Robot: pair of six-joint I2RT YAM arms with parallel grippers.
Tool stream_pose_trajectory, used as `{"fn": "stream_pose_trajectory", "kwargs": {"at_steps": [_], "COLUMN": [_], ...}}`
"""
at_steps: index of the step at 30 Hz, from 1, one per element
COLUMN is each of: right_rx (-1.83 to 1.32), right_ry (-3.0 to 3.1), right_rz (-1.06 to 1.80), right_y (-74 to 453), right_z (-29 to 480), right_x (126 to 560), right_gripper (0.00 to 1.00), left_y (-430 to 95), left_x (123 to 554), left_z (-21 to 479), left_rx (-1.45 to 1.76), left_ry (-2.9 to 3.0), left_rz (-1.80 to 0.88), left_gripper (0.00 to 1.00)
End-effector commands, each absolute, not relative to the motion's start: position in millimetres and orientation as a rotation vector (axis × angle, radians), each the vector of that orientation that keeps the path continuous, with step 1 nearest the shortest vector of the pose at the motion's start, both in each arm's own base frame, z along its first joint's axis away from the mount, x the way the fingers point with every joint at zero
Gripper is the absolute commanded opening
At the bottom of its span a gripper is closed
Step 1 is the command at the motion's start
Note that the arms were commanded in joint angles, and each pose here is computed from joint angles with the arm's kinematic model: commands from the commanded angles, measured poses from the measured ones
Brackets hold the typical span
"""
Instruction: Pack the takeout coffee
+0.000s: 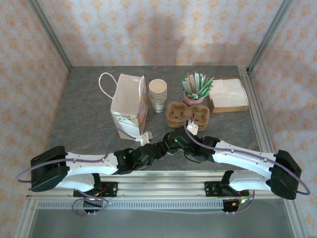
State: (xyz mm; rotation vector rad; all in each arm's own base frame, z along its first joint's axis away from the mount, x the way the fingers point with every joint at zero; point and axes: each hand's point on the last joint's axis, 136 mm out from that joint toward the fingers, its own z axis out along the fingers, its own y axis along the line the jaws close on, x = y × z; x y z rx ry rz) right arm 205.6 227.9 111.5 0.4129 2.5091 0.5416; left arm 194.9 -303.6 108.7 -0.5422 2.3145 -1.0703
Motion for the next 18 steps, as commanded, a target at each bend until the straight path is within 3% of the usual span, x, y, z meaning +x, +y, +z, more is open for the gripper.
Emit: {"fn": "stream_pose_trajectory", "kwargs": {"at_steps": [1, 18], "right_rx": [0.305, 0.273], "right_ry": [2.730, 2.596], "right_rz": [0.206, 0.216], "right_y": [188, 189], "right_z": [67, 123], "right_x": [167, 192], "right_gripper": [0.56, 0.62], "left_y": [-291, -287], "left_x": [184, 190], "left_z": [101, 172], "left_rx": [-0.391, -0.250], "left_ry": [2.431, 2.358], "left_rz": [-0.885, -0.880], "left_gripper": [0.40, 0.44]}}
